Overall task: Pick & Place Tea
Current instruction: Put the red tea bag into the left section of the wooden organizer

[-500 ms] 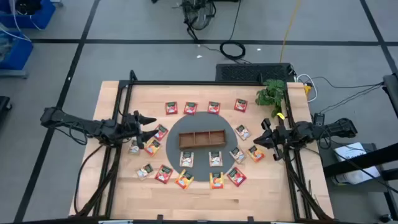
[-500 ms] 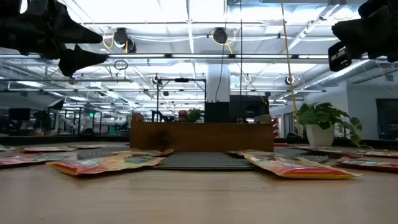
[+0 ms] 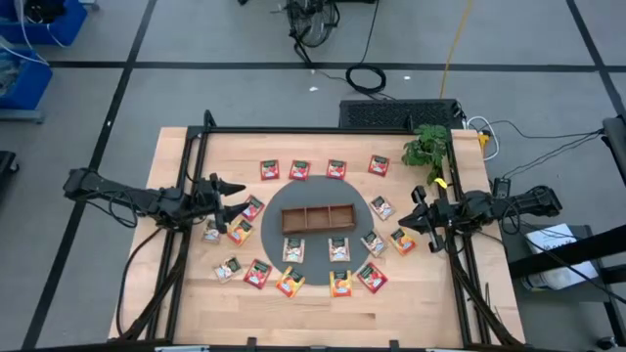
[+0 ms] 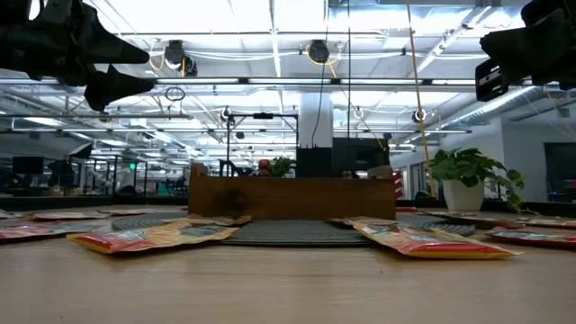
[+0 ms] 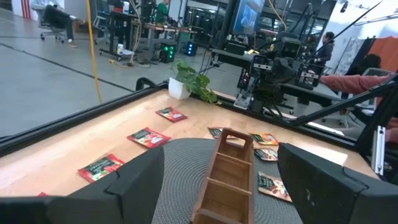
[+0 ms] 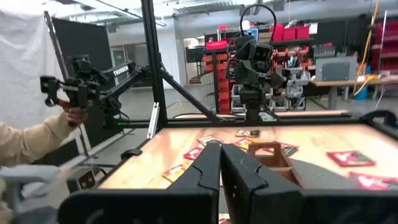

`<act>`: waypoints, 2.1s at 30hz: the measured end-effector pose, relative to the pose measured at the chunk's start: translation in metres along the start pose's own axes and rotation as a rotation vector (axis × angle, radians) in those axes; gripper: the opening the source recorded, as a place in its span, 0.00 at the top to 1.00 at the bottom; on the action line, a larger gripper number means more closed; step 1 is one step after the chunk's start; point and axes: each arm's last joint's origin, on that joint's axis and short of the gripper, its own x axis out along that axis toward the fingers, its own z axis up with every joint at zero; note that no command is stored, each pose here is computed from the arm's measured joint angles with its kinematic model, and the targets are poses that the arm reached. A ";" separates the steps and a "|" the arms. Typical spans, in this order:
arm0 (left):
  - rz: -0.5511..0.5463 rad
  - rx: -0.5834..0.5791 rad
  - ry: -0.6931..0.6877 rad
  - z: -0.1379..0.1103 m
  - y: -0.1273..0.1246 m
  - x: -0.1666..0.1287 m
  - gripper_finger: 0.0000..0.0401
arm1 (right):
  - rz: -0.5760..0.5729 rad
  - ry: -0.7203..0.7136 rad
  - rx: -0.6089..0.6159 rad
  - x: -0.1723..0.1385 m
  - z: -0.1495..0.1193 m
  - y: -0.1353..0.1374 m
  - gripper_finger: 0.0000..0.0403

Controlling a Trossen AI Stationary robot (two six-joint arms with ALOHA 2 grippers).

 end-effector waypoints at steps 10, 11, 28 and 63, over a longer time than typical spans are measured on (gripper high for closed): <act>0.001 0.009 0.004 0.000 0.000 0.000 0.24 | 0.010 -0.057 0.053 0.000 0.005 0.001 0.99; 0.001 0.011 0.005 0.000 0.000 0.000 0.24 | 0.010 -0.056 0.076 0.000 0.005 0.001 0.99; 0.003 0.088 0.009 -0.001 0.000 0.000 0.24 | -0.004 0.003 -0.054 0.000 0.000 0.000 0.99; 0.010 0.075 0.036 -0.004 0.001 0.000 0.24 | -0.579 0.006 -0.248 0.005 0.003 -0.016 0.99</act>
